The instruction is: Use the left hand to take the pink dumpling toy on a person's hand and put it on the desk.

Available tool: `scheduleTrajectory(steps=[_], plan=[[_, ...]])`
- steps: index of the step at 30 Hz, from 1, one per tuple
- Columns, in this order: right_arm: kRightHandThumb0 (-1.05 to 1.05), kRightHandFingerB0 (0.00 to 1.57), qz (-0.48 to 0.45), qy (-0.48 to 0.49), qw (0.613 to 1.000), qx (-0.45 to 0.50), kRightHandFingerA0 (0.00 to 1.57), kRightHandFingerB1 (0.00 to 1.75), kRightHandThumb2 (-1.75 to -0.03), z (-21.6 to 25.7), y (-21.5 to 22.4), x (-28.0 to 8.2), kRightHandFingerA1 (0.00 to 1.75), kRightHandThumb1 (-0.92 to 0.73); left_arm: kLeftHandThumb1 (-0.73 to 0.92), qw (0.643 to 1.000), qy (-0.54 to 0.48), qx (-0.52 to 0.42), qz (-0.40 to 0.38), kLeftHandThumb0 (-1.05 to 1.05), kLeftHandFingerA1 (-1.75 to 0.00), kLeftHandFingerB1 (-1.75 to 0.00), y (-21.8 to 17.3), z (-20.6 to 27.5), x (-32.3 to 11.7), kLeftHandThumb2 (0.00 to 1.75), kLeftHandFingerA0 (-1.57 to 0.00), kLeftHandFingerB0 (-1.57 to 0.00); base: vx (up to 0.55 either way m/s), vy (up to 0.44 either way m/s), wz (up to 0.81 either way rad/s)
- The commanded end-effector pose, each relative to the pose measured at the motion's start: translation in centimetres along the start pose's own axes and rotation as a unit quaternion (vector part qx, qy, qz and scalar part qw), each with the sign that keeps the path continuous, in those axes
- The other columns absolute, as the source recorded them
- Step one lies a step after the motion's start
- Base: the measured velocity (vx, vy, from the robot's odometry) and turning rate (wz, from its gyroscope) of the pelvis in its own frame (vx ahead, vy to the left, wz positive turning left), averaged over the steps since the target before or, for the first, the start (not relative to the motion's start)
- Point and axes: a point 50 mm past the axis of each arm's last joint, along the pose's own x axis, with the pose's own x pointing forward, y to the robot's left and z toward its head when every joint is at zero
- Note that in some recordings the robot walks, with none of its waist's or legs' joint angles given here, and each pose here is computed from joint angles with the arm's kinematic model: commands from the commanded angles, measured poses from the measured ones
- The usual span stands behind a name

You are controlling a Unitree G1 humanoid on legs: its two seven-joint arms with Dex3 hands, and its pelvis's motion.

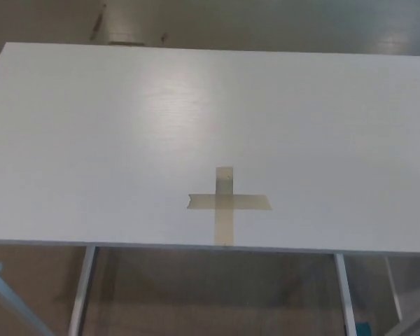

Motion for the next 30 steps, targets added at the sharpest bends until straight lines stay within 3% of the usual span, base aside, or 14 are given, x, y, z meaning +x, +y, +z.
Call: scheduleTrajectory(steps=[1,30], plan=[[-0.33,0.42,-0.019,-0.012,1.0,0.01,0.55,0.39,-0.59,-0.32,-0.31,-0.21,0.45,-0.66,0.52,1.0,-0.005,-0.008,-0.001,-0.34,-0.38,-0.31,0.16,-0.46,-0.16,0.56,-0.41,-0.26,0.0,0.0,0.0],[-0.34,0.42,-0.017,-0.01,1.0,0.014,0.56,0.39,-0.59,-0.61,-0.32,-0.31,0.44,-0.66,0.52,1.0,-0.006,-0.002,-0.01,-0.35,-0.38,-0.31,0.2,-0.62,-0.23,0.56,-0.41,-0.25,0.0,0.0,0.0]])
